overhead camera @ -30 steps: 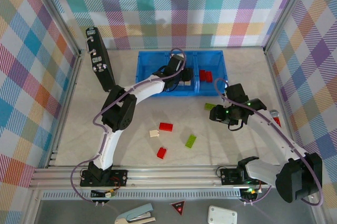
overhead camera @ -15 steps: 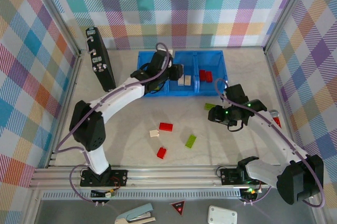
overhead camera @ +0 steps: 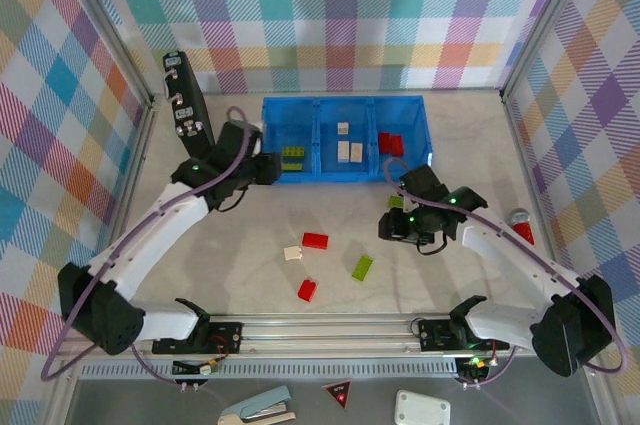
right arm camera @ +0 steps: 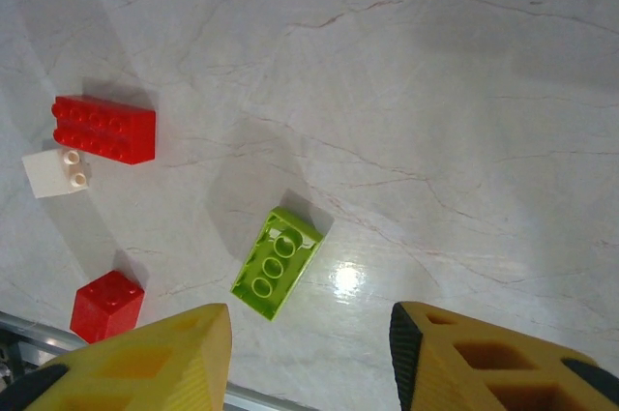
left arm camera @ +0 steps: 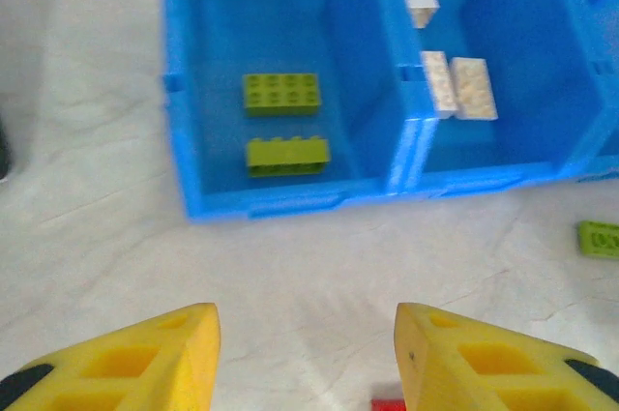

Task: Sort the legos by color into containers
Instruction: Place the lego in the container, then pick up the lego from the bottom-center of the table.

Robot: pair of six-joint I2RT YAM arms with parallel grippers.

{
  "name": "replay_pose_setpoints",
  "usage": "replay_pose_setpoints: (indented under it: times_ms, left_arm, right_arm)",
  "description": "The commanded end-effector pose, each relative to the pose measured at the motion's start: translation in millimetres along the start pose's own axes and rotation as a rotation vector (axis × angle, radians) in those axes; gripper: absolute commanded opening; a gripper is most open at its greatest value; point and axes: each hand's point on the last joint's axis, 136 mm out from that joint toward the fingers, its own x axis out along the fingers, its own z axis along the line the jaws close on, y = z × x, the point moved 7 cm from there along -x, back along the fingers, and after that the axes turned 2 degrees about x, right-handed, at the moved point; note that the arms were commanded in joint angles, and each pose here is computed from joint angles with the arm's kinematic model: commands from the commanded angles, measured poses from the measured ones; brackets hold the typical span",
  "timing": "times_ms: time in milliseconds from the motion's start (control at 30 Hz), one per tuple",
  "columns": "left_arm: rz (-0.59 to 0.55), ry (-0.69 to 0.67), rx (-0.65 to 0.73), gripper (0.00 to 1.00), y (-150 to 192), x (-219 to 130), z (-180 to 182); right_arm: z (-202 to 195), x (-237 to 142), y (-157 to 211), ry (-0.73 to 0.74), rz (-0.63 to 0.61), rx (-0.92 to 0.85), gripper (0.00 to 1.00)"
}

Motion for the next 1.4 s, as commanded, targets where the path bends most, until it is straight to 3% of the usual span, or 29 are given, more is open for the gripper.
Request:
replay_pose_setpoints:
  times_ms: [0, 333, 667, 900, 1367]
  left_arm:
    - [0.115, -0.029, 0.014, 0.51, 24.6, -12.1, 21.7]
    - [0.168, -0.101, 0.041, 0.52, 33.4, -15.6, 54.4]
    - [0.144, -0.127, 0.082, 0.51, 12.5, 11.1, 71.5]
    - [0.127, -0.089, 0.034, 0.51, 20.8, 22.1, 82.1]
    - [0.128, -0.132, -0.024, 0.51, 20.0, 28.0, 98.8]
  right_arm:
    - [9.1, 0.8, -2.2, 0.044, 0.006, 0.001, 0.49]
    - [21.1, 26.6, 12.9, 0.188, 0.058, -0.059, 0.5]
    - [34.7, 46.2, 36.6, 0.158, 0.166, -0.396, 0.63]
    - [48.7, 41.6, 34.1, 0.081, 0.19, -0.669, 0.77]
    - [51.1, 74.3, 30.3, 0.209, 0.321, -0.837, 0.89]
